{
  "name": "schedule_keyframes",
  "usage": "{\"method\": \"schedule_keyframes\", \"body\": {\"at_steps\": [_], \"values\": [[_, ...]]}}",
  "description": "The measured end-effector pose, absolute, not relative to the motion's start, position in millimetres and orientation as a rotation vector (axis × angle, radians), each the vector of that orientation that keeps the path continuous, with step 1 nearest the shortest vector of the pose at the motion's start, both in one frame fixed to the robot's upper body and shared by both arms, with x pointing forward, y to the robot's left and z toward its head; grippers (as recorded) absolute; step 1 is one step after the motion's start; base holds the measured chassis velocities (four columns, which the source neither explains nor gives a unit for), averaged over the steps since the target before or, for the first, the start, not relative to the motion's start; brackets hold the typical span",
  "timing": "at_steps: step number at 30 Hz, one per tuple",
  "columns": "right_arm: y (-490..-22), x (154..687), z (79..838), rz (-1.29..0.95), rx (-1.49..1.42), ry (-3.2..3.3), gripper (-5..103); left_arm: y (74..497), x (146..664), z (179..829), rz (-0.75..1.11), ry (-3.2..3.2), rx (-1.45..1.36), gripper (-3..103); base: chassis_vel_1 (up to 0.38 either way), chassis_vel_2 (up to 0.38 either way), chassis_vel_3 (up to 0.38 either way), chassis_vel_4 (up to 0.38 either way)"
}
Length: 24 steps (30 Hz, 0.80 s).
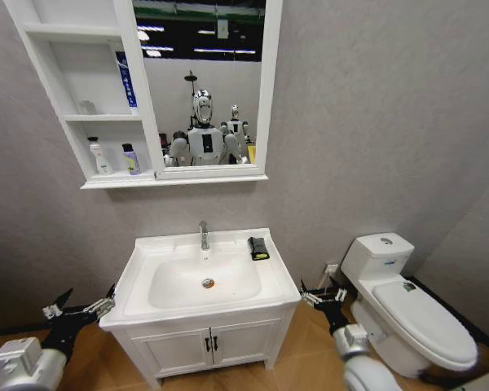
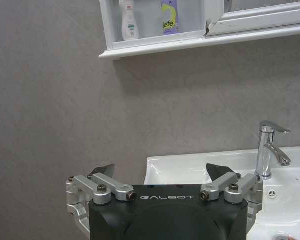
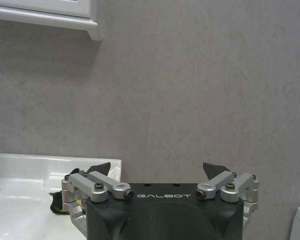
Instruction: Move facial cleanser and shampoo from washbasin to cabinet, then wipe washbasin with towel.
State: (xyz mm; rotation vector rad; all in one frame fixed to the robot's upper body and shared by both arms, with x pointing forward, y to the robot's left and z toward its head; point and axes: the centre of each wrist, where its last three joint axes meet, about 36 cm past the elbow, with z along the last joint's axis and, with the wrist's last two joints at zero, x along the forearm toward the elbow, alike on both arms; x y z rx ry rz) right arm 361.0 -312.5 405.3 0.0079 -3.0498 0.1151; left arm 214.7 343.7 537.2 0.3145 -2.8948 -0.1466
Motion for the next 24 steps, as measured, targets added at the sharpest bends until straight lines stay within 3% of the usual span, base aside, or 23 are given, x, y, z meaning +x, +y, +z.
{"method": "schedule_keyframes", "body": {"at_steps": [7,14,18,24], "values": [[-310.0,460.0,432.4,-0.045,0.045,-3.026,100,343.7,214.7,537.0,-0.146,-2.894,0.314,100,0.000,0.000,0.000,0.000],[-276.1,541.5,398.6,-0.117,0.149,-2.920,100,343.8,214.8,536.8,-0.145,-2.893,0.314,100,0.000,0.000,0.000,0.000],[-238.3,577.2,385.8,-0.119,0.249,-2.919,100,343.8,214.9,536.8,-0.145,-2.893,0.313,100,0.000,0.000,0.000,0.000],[-220.4,597.9,358.3,-0.068,0.224,-2.875,100,343.8,214.9,536.8,-0.145,-2.893,0.313,100,0.000,0.000,0.000,0.000]]}}
